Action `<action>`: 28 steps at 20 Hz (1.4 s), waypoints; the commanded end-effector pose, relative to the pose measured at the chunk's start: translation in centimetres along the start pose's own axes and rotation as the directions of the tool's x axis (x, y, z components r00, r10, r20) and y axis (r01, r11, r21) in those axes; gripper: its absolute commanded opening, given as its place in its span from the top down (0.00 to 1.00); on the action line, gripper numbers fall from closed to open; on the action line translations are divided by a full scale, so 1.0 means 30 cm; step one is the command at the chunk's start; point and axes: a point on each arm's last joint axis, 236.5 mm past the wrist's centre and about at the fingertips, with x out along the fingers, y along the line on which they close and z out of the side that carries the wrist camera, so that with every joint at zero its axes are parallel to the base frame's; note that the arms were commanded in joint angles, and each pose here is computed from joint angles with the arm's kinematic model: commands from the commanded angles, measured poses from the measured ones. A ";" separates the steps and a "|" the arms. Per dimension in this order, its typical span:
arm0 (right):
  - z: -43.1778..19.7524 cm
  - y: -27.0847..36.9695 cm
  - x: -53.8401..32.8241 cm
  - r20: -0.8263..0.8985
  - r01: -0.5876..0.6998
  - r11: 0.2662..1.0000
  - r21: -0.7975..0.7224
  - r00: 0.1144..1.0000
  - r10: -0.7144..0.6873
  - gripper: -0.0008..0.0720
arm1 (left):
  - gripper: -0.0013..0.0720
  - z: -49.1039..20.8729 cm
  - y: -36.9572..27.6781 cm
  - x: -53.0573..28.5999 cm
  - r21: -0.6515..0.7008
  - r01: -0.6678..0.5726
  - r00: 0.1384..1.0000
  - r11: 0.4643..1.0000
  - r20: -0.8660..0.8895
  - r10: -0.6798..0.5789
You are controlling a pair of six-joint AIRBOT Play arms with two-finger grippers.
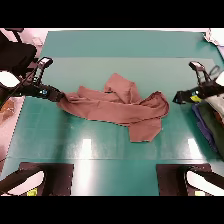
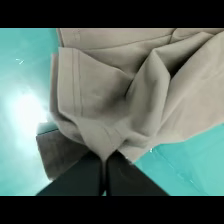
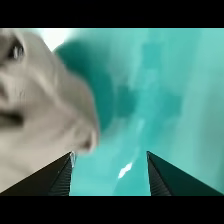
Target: Fold the shirts.
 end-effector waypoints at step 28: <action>-0.014 0.220 0.186 0.071 -0.346 0.937 -0.046 0.934 0.349 0.96 | 0.95 -0.035 -0.064 -0.031 -0.016 0.079 0.994 0.997 -0.068 -0.080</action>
